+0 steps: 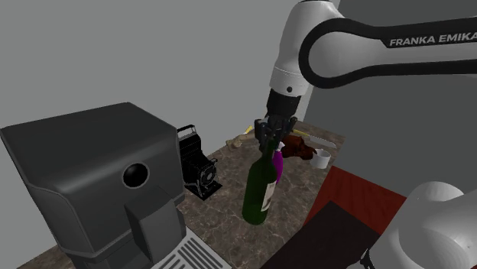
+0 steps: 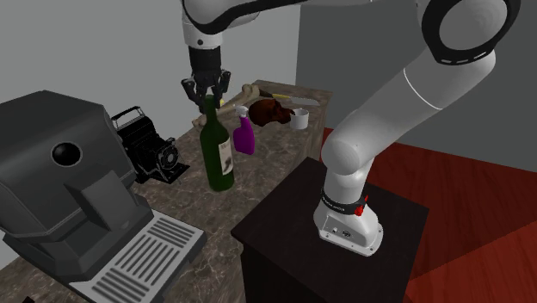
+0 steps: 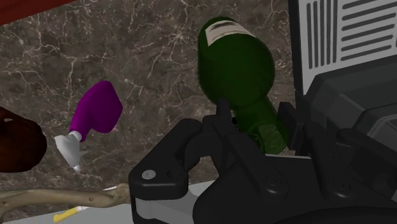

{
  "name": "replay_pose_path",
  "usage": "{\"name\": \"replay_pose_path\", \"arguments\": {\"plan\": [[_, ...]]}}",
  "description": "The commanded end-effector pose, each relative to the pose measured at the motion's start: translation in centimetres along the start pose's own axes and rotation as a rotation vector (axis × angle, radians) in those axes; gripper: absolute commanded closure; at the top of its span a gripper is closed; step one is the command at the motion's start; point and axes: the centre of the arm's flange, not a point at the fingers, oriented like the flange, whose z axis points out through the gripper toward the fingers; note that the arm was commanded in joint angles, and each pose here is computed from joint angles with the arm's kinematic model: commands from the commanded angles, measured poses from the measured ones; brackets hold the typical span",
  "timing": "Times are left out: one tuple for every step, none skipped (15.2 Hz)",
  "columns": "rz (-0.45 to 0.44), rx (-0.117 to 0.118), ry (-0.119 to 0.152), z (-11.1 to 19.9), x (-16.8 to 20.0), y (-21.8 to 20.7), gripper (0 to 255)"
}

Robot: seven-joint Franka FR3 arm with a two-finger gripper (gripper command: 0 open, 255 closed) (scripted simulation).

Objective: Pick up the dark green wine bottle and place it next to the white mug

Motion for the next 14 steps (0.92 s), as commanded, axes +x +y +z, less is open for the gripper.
{"name": "replay_pose_path", "arguments": {"plan": [[0.000, 0.000, 0.000, -1.1, 0.0, 0.0, 255], [0.000, 0.000, 0.000, -1.6, 0.0, 0.0, 255], [0.000, 0.000, 0.000, -2.1, 0.0, 0.0, 255], [0.000, 0.000, 0.000, -2.6, 0.1, 0.0, 255], [0.000, 0.000, 0.000, -3.2, 0.1, 0.0, 255], [0.000, 0.000, 0.000, -3.7, 0.1, -0.1, 255], [0.000, 0.000, 0.000, -4.2, 0.2, -0.1, 255], [0.000, 0.000, 0.000, -4.7, 0.2, -0.1, 255], [0.000, 0.000, 0.000, -5.3, 0.2, -0.1, 255], [0.000, 0.000, 0.000, -5.8, 0.2, -0.1, 255], [0.000, 0.000, 0.000, -6.3, 0.3, -0.2, 255], [0.000, 0.000, 0.000, -6.9, 0.3, -0.2, 255], [0.000, 0.000, 0.000, -7.4, 0.3, -0.2, 255], [0.000, 0.000, 0.000, -7.9, 0.4, -0.2, 255]]}}
